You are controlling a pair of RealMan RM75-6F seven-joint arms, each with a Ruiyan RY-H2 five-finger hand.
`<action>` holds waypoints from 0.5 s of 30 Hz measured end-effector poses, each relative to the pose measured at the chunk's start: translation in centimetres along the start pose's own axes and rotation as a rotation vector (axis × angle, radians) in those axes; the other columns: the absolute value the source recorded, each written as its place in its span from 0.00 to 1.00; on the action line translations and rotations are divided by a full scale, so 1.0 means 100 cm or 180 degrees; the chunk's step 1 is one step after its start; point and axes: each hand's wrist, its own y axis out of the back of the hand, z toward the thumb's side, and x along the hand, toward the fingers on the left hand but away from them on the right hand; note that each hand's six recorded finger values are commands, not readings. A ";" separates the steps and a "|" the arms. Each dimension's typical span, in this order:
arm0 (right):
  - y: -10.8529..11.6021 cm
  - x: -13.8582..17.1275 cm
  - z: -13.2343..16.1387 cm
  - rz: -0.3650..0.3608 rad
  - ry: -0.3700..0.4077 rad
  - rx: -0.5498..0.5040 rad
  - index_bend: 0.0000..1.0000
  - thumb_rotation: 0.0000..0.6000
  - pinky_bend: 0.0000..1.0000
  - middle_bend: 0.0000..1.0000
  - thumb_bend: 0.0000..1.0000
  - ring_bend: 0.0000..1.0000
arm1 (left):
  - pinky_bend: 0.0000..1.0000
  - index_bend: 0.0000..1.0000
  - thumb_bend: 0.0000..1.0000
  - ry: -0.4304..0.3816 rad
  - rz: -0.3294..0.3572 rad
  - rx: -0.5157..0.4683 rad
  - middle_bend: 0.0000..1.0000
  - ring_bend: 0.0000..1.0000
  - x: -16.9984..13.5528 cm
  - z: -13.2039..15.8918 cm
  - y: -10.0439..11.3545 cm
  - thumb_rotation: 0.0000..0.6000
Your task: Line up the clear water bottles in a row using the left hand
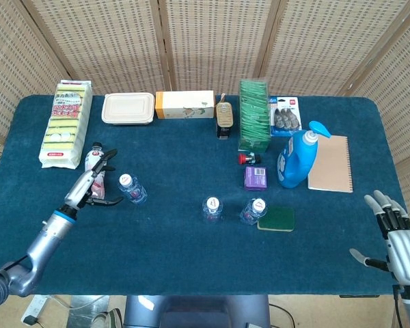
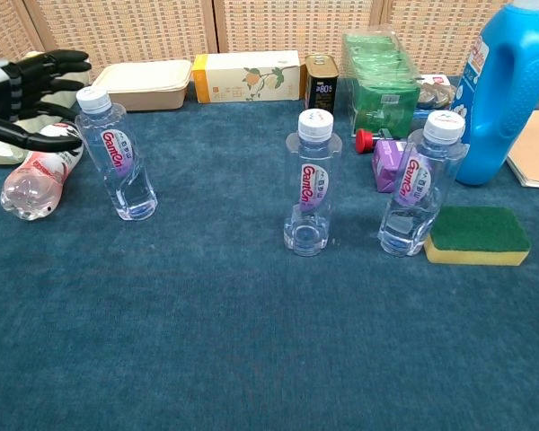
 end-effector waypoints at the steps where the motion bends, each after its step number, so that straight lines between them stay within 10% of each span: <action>1: 0.000 0.000 0.000 -0.0001 0.0001 -0.0001 0.02 1.00 0.00 0.00 0.03 0.00 | 0.19 0.00 0.17 0.0004 -0.0014 -0.0009 0.00 0.00 0.001 -0.001 -0.003 1.00; 15: 0.001 0.001 0.000 -0.0011 0.0004 -0.0017 0.02 1.00 0.00 0.00 0.03 0.00 | 0.19 0.00 0.17 0.0102 -0.0175 -0.0031 0.00 0.00 0.019 -0.007 -0.034 1.00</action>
